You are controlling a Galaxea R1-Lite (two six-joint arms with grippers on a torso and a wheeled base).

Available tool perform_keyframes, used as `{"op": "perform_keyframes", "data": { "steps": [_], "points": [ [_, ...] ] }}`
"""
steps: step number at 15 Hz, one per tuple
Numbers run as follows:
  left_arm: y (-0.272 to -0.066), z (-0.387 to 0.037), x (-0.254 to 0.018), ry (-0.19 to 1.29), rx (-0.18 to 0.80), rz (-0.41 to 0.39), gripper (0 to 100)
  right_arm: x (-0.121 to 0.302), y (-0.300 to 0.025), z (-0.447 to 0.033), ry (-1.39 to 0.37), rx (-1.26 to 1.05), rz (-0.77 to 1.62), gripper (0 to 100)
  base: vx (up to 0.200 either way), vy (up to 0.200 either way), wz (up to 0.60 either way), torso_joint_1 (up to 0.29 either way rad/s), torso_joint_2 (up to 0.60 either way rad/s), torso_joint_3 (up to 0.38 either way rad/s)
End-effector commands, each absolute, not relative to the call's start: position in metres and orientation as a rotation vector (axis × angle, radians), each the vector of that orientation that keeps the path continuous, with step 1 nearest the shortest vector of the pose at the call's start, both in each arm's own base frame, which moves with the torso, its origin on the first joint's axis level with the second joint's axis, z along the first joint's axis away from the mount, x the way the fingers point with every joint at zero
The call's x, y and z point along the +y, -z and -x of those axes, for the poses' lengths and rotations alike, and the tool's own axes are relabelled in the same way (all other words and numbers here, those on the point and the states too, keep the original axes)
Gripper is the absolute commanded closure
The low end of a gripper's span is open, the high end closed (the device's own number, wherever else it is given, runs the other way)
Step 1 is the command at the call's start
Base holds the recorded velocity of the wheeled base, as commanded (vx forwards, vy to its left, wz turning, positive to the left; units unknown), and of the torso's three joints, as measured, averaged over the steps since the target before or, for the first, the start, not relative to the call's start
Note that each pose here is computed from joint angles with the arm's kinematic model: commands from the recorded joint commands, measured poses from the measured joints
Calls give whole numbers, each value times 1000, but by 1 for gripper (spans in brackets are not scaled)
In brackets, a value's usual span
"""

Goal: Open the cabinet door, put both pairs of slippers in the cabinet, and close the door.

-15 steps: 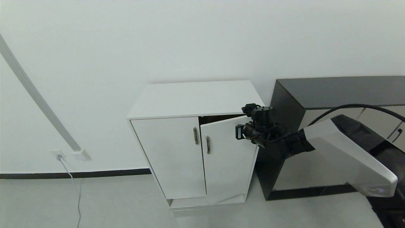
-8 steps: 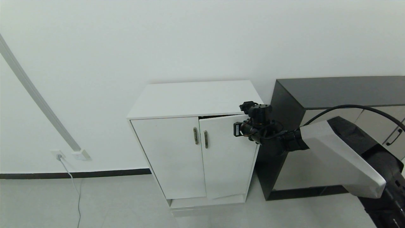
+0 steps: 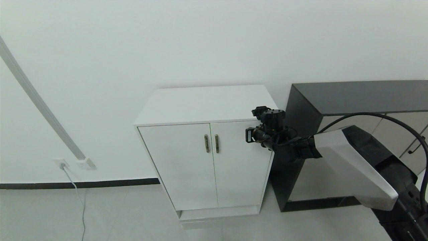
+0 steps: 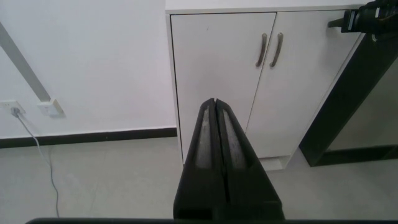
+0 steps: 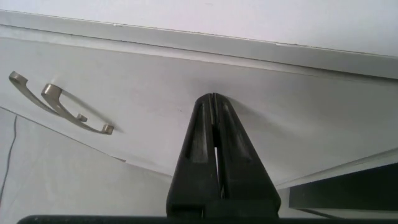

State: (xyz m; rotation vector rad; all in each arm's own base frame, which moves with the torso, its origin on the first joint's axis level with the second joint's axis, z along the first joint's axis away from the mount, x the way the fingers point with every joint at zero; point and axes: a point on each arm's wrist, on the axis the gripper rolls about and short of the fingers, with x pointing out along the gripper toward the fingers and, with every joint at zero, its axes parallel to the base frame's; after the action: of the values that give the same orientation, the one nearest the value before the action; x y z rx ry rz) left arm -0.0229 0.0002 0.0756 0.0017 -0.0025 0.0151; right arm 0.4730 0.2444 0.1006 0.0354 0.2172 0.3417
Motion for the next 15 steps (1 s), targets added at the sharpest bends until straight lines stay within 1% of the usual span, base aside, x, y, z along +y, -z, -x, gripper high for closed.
{"op": "perform_keyframes", "data": {
  "steps": [1, 7, 10, 11, 13, 15],
  "points": [
    [-76, 23, 0, -15, -2, -2, 100, 245, -99, -475, -340, 216, -36, 100, 0, 0, 0, 0, 0, 0],
    [-76, 23, 0, -15, -2, -2, 100, 246, -101, -477, -341, 198, -41, 100, 0, 0, 0, 0, 0, 0],
    [-76, 23, 0, -15, -2, 0, 100, 247, -110, -472, -341, 192, -44, 100, 0, 0, 0, 0, 0, 0],
    [-76, 23, 0, -15, -2, -2, 100, 245, -128, -456, -309, 186, -43, 100, 0, 0, 0, 0, 0, 0],
    [-76, 23, 0, -15, -2, -2, 100, 239, -151, -432, -310, 164, -49, 100, 0, 0, 0, 0, 0, 0],
    [-76, 23, 0, -15, -2, -2, 100, 225, -176, -394, -317, 148, -56, 100, 0, 0, 0, 0, 0, 0]
  ]
}}
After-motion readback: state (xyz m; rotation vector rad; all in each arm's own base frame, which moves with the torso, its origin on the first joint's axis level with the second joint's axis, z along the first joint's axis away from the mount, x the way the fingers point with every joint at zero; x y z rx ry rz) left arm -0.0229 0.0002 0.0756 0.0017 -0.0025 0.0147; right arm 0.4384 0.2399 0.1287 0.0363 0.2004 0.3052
